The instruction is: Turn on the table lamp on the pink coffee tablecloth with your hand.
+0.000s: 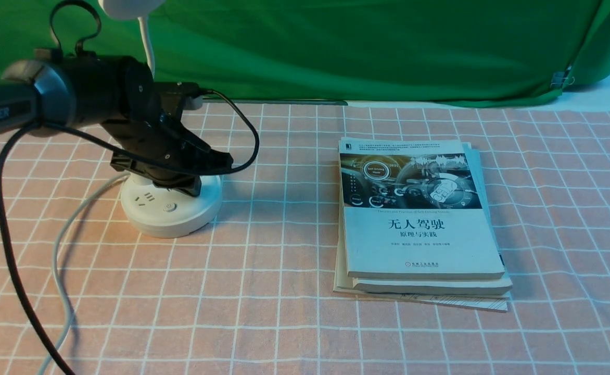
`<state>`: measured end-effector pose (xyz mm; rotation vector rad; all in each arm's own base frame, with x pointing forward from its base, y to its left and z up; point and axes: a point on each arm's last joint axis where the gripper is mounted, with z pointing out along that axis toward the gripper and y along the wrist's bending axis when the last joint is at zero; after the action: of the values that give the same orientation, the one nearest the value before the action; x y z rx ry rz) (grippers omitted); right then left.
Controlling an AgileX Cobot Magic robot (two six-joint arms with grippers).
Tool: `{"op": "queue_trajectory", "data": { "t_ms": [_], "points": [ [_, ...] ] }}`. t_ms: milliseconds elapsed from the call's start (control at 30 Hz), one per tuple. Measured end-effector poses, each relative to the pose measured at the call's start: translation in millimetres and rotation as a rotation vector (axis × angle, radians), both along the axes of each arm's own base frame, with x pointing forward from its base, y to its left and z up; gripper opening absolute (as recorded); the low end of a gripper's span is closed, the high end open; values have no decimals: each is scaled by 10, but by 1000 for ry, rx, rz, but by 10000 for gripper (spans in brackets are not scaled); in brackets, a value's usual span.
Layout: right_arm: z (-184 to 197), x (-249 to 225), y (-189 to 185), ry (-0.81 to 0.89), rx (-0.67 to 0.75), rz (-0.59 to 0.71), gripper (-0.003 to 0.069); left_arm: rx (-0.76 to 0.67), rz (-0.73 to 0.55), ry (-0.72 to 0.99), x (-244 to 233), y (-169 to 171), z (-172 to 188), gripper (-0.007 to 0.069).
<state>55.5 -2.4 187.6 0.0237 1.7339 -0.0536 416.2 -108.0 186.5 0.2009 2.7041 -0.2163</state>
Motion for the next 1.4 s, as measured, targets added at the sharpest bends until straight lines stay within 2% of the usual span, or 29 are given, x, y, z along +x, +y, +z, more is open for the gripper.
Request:
{"op": "queue_trajectory", "data": {
  "t_ms": [533,867,1400],
  "points": [
    [0,0,0,0,0,0,239,4,14,61,42,-14,-144,-1],
    [1,0,0,-1,0,0,239,-2,22,34,138,-29,-239,0],
    [1,0,0,-1,0,0,239,-35,39,-56,53,-69,12,0]
  ]
}}
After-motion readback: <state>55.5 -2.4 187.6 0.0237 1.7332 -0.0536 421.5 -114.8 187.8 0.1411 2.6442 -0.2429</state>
